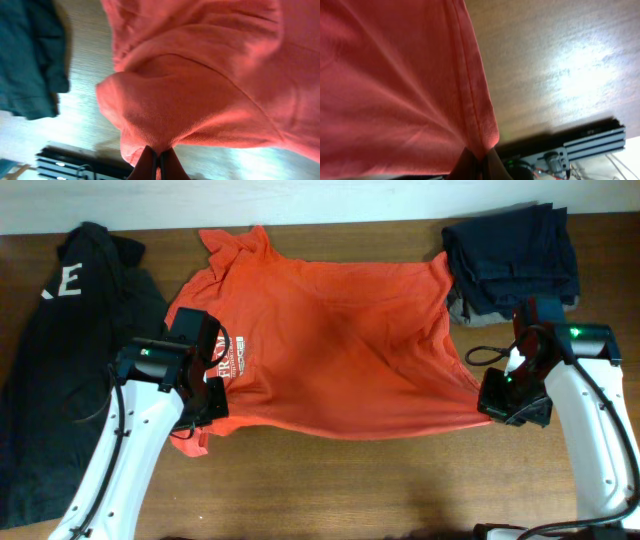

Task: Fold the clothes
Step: 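Fold the bottom hem upward toward the collar with both grippers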

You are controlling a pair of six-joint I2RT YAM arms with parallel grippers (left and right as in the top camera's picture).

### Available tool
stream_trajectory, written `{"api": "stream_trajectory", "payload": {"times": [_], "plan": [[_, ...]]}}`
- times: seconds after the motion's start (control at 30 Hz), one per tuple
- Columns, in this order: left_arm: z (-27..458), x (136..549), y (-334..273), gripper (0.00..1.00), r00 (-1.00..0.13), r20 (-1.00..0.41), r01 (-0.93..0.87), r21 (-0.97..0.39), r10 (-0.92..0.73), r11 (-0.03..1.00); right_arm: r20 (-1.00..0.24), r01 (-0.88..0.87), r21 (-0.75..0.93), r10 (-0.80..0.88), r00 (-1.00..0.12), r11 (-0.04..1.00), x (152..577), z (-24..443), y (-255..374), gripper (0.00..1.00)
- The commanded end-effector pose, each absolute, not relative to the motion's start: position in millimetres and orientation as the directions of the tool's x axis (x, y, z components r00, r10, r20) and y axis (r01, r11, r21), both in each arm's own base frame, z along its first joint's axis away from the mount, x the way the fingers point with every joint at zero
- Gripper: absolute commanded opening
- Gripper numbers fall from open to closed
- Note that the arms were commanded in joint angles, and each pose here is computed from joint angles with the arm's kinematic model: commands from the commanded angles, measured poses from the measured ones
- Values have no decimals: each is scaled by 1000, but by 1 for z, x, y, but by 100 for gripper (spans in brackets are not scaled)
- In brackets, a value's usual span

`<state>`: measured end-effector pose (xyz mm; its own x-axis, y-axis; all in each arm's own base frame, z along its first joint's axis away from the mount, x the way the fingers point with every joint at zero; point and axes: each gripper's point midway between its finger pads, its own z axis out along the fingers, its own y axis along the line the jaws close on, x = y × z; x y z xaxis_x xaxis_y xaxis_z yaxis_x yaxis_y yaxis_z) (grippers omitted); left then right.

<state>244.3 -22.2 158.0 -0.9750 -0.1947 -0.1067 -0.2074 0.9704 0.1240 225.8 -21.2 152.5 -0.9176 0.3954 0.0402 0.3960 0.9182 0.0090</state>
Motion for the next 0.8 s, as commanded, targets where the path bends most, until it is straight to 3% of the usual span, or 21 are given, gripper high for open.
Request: {"api": "stream_trajectory", "payload": {"times": [0.0, 0.13, 0.43, 0.77], "plan": [[170, 253, 1, 1, -963, -190, -233, 237, -190, 943, 8, 393, -47, 394, -919, 918, 233, 152, -36, 4], [168, 261, 11, 1, -951, -240, -259, 282, -193, 924, -38, 396, -54, 394, -918, 917, 248, 148, -41, 4], [172, 323, -1, 1, -877, -439, -297, 180, -194, 938, -176, 367, 51, 370, -912, 929, 296, 146, -35, 4], [121, 345, -4, 1, -919, -348, -277, 237, -185, 931, -226, 319, 66, 325, -918, 946, 330, 129, -36, 4]]}}
